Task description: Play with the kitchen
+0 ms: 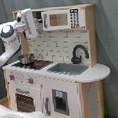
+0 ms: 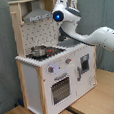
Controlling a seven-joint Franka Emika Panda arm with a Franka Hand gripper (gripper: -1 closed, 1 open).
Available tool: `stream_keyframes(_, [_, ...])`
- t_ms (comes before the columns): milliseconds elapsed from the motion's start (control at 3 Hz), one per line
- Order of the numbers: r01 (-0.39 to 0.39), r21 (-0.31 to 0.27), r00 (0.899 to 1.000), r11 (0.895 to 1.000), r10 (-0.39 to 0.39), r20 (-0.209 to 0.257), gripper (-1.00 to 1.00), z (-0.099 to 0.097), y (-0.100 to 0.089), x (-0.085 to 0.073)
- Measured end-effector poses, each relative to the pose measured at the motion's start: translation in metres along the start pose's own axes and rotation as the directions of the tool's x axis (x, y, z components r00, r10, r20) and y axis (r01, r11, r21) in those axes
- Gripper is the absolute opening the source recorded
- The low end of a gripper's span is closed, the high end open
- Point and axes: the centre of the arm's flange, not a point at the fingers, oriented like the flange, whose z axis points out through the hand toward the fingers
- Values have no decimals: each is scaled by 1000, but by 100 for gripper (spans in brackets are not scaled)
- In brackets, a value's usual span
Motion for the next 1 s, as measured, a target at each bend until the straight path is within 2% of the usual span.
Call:
stream_keyframes(333, [65, 17, 997, 998, -65, 43, -100, 9, 6, 5])
stream_keyframes(667, [109, 37, 994, 993, -109, 13, -100, 3, -19, 10])
stream_keyframes(1000, [139, 34, 990, 990, -138, -13, -100, 2, -29, 22])
